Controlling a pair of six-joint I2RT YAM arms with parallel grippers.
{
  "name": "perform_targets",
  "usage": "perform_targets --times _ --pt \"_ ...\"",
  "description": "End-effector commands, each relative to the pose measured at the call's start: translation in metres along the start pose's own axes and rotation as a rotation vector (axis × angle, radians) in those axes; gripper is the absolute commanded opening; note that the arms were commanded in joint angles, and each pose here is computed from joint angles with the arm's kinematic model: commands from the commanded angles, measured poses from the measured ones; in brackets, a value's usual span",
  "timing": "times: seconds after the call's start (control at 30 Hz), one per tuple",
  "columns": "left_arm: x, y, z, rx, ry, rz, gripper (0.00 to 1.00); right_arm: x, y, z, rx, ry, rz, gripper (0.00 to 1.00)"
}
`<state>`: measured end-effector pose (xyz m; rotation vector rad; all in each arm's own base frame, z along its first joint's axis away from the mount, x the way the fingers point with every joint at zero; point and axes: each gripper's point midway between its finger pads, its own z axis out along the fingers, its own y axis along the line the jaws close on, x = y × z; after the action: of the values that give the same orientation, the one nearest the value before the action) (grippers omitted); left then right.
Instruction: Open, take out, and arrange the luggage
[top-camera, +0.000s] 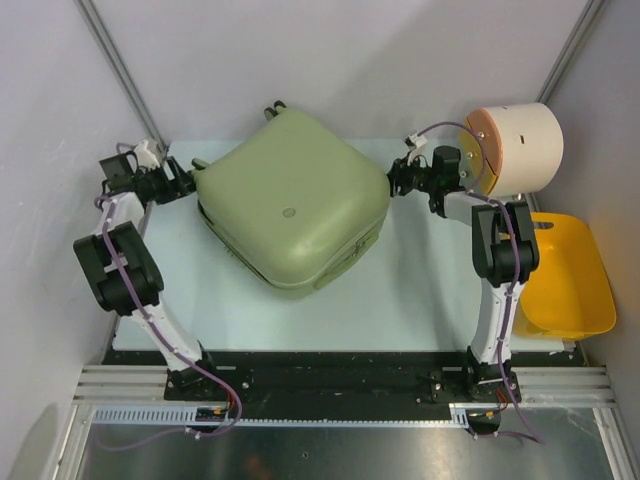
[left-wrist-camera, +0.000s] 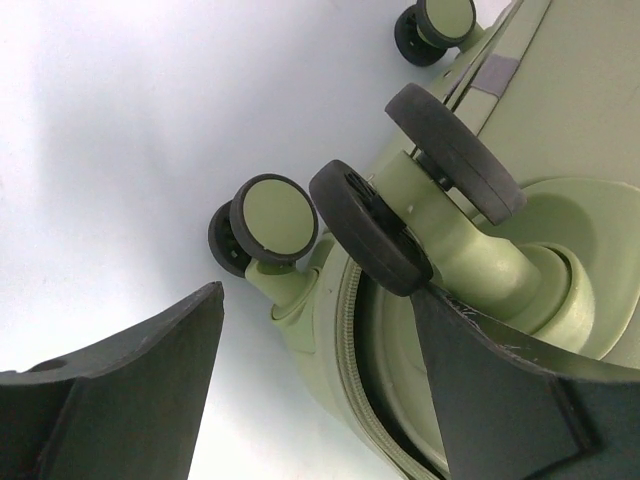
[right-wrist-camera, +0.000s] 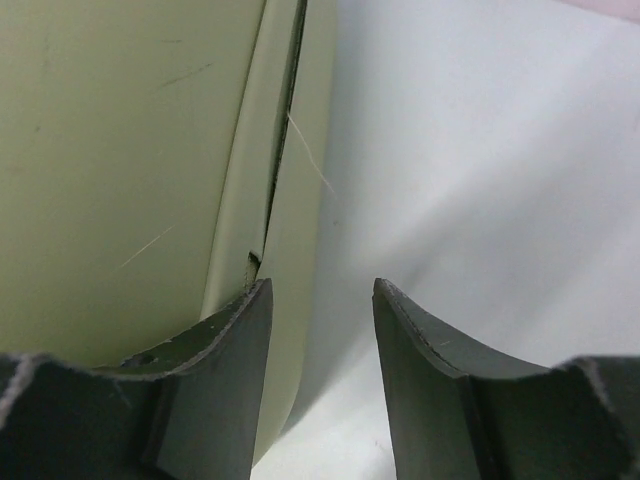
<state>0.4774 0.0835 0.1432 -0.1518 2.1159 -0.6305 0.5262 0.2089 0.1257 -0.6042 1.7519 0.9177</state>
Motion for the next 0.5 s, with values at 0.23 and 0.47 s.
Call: perform_targets --times 0.23,0.47 --pt "-0.029 -0.055 0.004 0.179 0.015 -0.04 0.85 -0.037 -0.004 -0.107 0.279 0.055 0.091 0.63" --pt "-0.062 -0.068 -0.063 0.185 -0.116 0.12 0.87 -0.017 0.05 -0.173 0.308 0.034 0.079 0.67"
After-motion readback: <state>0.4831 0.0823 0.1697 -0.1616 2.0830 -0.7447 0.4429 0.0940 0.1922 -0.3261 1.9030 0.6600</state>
